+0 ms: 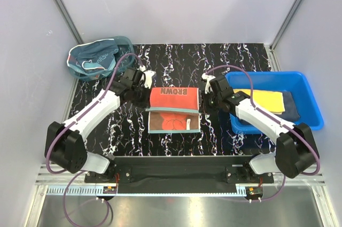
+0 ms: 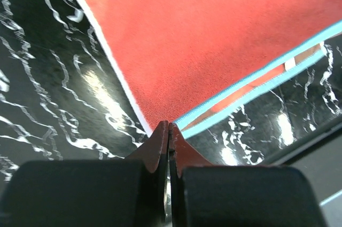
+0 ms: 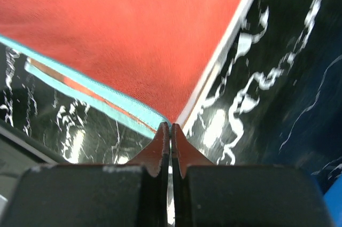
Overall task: Fold and stack the towels
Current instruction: Fold the towel
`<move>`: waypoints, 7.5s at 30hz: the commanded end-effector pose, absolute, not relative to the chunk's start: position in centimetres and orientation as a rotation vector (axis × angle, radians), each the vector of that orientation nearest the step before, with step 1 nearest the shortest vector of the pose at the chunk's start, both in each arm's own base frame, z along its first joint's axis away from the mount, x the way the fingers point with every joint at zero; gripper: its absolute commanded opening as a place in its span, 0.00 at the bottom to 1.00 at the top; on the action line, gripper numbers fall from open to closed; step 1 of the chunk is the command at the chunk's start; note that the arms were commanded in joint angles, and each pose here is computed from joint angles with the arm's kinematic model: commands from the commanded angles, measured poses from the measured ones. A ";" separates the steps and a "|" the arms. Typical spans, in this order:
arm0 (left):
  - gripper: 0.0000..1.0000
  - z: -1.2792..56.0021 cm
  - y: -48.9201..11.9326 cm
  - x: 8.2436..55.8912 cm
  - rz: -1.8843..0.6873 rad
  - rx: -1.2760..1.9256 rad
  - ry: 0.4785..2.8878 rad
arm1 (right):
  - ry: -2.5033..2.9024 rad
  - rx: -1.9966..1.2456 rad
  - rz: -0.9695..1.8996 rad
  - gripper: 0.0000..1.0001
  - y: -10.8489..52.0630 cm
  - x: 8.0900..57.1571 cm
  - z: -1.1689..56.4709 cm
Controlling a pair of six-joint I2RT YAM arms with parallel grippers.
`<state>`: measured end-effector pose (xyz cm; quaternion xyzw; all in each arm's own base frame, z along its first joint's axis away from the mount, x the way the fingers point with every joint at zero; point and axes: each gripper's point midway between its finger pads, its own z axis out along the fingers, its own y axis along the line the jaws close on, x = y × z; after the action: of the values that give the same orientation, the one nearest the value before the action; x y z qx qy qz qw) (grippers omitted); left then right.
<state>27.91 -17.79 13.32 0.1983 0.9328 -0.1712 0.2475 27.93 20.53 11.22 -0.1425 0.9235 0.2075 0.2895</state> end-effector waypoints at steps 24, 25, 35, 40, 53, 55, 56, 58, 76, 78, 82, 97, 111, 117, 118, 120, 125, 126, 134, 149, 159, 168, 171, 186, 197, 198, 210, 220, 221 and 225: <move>0.37 10.1 -17.6 25.5 -0.412 0.397 2.759 | 2.618 -0.245 0.647 0.41 21.0 23.8 9.8; 0.36 9.6 -17.8 25.5 -0.430 0.368 2.770 | 2.610 -0.236 0.652 0.41 21.1 24.1 9.8; 0.41 10.3 -19.0 32.5 -0.459 0.172 2.666 | 2.607 -0.276 0.566 0.37 22.7 28.7 7.4; 0.43 11.0 -18.9 37.5 -0.419 0.293 2.622 | 2.574 -0.457 0.602 0.42 23.6 33.0 9.3; 0.40 4.6 -19.3 43.2 -0.394 0.408 2.721 | 2.556 -0.443 0.406 0.24 21.1 43.6 6.6; 0.40 3.6 -18.9 43.6 -0.368 0.395 2.739 | 2.581 -0.446 0.403 0.24 20.9 43.9 5.6; 0.40 3.6 -18.8 44.0 -0.350 0.386 2.738 | 2.597 -0.456 0.397 0.24 20.9 44.3 4.5; 0.41 3.2 -18.8 44.0 -0.352 0.389 2.747 | 2.614 -0.461 0.381 0.23 20.8 44.5 3.6; 0.45 6.7 -18.3 44.9 -0.377 0.674 2.667 | 2.513 -0.749 0.559 0.45 20.7 43.6 8.0; 0.45 6.0 -18.1 45.2 -0.361 0.712 2.663 | 2.519 -0.754 0.539 0.46 20.4 43.8 7.6; 0.45 5.4 -17.4 46.0 -0.360 0.727 2.658 | 2.518 -0.804 0.516 0.46 19.7 44.6 6.8; 0.41 3.2 -18.0 45.7 -0.497 0.807 2.660 | 2.563 -0.986 0.674 0.50 19.4 44.7 4.3; 0.26 1.6 -17.7 46.0 -0.498 0.832 2.677 | 2.623 -1.017 0.690 0.32 18.3 44.2 1.9; 0.18 1.5 -17.9 46.1 -0.520 0.844 2.682 | 2.598 -1.030 0.682 0.23 18.4 44.7 2.4; 0.15 1.6 -18.0 46.1 -0.526 0.847 2.678 | 2.592 -1.031 0.681 0.20 18.5 44.8 2.5; 0.07 1.5 -18.0 46.2 -0.532 0.847 2.678 | 2.580 -1.034 0.676 0.12 18.5 45.1 2.6; 0.00 2.0 -18.0 46.5 -0.522 0.850 2.675 | 2.538 -1.037 0.641 0.03 18.5 46.1 3.1; 0.00 2.2 -17.9 46.9 -0.503 0.840 2.665 | 2.515 -1.038 0.629 0.00 18.6 46.6 3.6; 0.00 6.5 -17.6 49.3 -0.462 0.738 2.573 | 2.346 -1.032 0.534 0.00 18.9 49.3 7.9; 0.00 13.2 -16.9 48.4 -0.398 0.714 2.434 | 2.132 -0.968 0.347 0.00 17.5 49.8 13.1; 0.00 14.2 -17.7 45.0 -0.402 0.750 2.442 | 2.069 -0.897 0.329 0.00 17.3 47.3 14.7; 0.00 15.8 -17.8 41.6 -0.377 0.765 2.427 | 2.089 -0.845 0.319 0.00 16.9 43.7 14.0; 0.00 16.2 -18.0 40.5 -0.390 0.763 2.408 | 2.091 -0.834 0.331 0.00 17.3 42.3 13.8; 0.00 13.8 -19.2 34.6 -0.436 0.817 2.476 | 2.191 -0.774 0.340 0.00 17.1 37.1 10.7; 0.00 11.5 -20.0 31.8 -0.460 0.845 2.544 | 2.239 -0.749 0.315 0.00 17.1 34.9 8.9; 0.00 11.3 -20.0 31.7 -0.456 0.846 2.554 | 2.240 -0.739 0.325 0.00 17.2 34.8 9.1; 0.00 11.7 -19.6 29.9 -0.424 0.820 2.603 | 2.245 -0.719 0.319 0.00 17.6 32.8 10.7; 0.21 7.6 -19.7 27.4 -0.479 0.772 2.748 | 2.399 -0.732 0.287 0.12 17.8 29.8 6.0; 0.25 7.6 -19.7 27.4 -0.473 0.771 2.746 | 2.400 -0.728 0.277 0.13 17.8 29.7 6.1; 0.34 8.1 -18.8 27.8 -0.388 0.756 2.746 | 2.391 -0.708 0.288 0.32 18.0 29.6 7.6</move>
<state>26.85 -18.85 7.33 0.2659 0.9461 -0.1482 0.1106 29.05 17.79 5.62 -0.2812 0.9079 0.1123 0.2898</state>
